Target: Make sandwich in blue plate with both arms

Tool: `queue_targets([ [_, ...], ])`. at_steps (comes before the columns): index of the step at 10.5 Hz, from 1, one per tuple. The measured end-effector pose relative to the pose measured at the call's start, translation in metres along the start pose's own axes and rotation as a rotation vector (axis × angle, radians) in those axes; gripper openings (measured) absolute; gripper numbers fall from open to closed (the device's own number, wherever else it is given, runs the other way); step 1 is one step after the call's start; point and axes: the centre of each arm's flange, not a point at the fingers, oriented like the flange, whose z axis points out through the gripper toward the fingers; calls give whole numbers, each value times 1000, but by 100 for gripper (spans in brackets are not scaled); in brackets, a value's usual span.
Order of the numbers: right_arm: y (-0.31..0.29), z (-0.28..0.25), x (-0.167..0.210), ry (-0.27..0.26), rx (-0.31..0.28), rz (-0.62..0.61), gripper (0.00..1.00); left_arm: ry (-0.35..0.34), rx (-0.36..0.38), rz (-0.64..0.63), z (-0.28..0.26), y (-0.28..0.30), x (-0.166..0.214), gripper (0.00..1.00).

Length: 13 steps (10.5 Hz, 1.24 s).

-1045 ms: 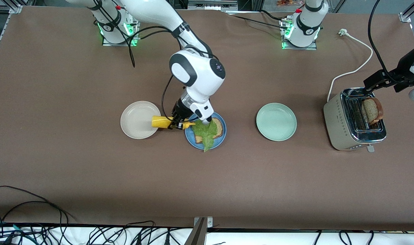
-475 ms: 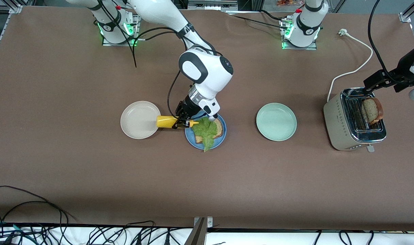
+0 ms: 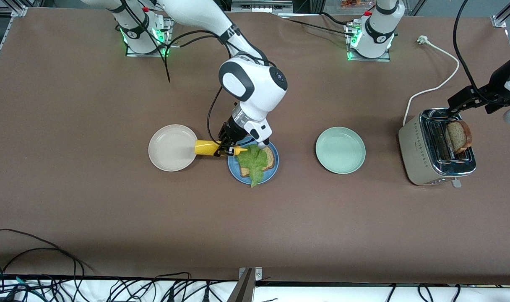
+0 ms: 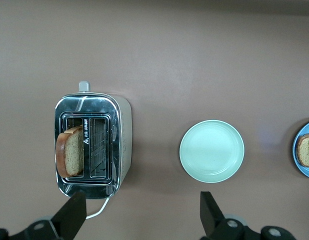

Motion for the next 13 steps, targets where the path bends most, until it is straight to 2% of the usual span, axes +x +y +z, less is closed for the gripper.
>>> queue_targets([
  [2, 21, -13, -32, 94, 104, 58, 15, 0, 0, 2, 0, 1, 0, 100],
  [4, 55, -1, -81, 217, 253, 106, 12, 0, 0, 3, 0, 2, 0, 100],
  [6, 91, 40, -138, 357, 396, 130, 12, 5, -1, 0, -1, 0, 0, 100],
  [8, 118, 92, -195, 487, 497, 136, 12, 34, -5, -5, 3, -2, 5, 100],
  [10, 122, 129, -237, 607, 628, 113, 12, 63, -8, -12, 32, -5, 15, 100],
  [13, 118, 171, -297, 798, 771, 35, 12, 30, -1, -67, 59, -37, 7, 100],
])
